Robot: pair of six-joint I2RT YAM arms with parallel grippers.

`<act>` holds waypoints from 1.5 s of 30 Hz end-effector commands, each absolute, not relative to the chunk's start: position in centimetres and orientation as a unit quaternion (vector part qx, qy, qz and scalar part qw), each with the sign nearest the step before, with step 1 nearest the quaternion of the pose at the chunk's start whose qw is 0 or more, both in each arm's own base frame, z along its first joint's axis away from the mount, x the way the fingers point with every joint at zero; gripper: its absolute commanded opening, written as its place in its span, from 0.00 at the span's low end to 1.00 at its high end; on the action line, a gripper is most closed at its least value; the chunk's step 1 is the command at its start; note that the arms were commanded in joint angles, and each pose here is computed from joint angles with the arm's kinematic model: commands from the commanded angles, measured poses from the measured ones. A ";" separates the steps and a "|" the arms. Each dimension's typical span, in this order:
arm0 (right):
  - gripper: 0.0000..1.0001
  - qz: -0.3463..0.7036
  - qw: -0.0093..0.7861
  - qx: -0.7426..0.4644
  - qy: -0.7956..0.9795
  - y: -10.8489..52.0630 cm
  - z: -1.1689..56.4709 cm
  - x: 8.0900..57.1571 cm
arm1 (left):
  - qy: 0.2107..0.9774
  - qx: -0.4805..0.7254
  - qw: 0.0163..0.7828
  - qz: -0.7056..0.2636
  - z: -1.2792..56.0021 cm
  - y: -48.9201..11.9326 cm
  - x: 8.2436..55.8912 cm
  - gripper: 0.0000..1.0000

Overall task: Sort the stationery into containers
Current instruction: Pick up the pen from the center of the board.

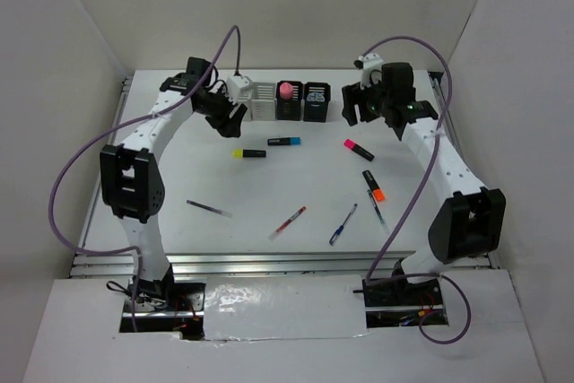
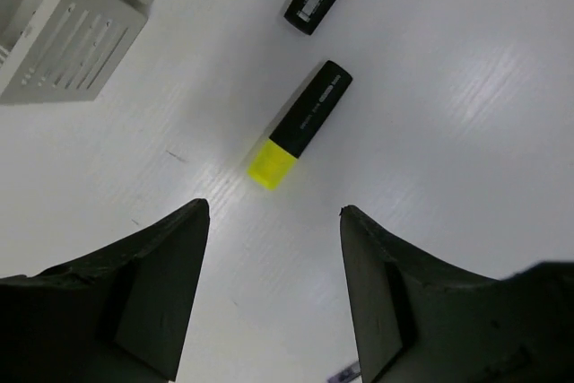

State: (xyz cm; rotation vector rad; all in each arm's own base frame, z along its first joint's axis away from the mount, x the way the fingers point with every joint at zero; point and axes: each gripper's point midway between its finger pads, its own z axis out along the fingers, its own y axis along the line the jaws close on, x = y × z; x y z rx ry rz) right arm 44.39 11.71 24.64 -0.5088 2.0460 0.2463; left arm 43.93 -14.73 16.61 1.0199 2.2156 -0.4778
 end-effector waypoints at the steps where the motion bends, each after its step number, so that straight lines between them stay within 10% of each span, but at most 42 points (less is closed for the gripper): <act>1: 0.77 0.106 0.467 -0.201 0.855 10.5 22.8 42.0 | 0.828 0.468 0.265 -0.157 14.0 -15.3 43.9 0.72; 31: 0.75 0.117 0.426 -0.133 0.887 5.9 18.8 37.2 | 0.796 0.579 0.163 -0.065 2.6 -19.5 45.8 0.52; 38: 0.73 0.088 0.409 -0.120 0.900 4.3 17.2 38.3 | 0.794 0.576 0.175 -0.083 4.7 -19.6 44.8 0.27; 45: 0.72 0.085 0.396 -0.109 0.908 3.9 16.3 39.8 | 0.774 0.472 0.380 -0.185 19.5 -21.4 47.3 0.01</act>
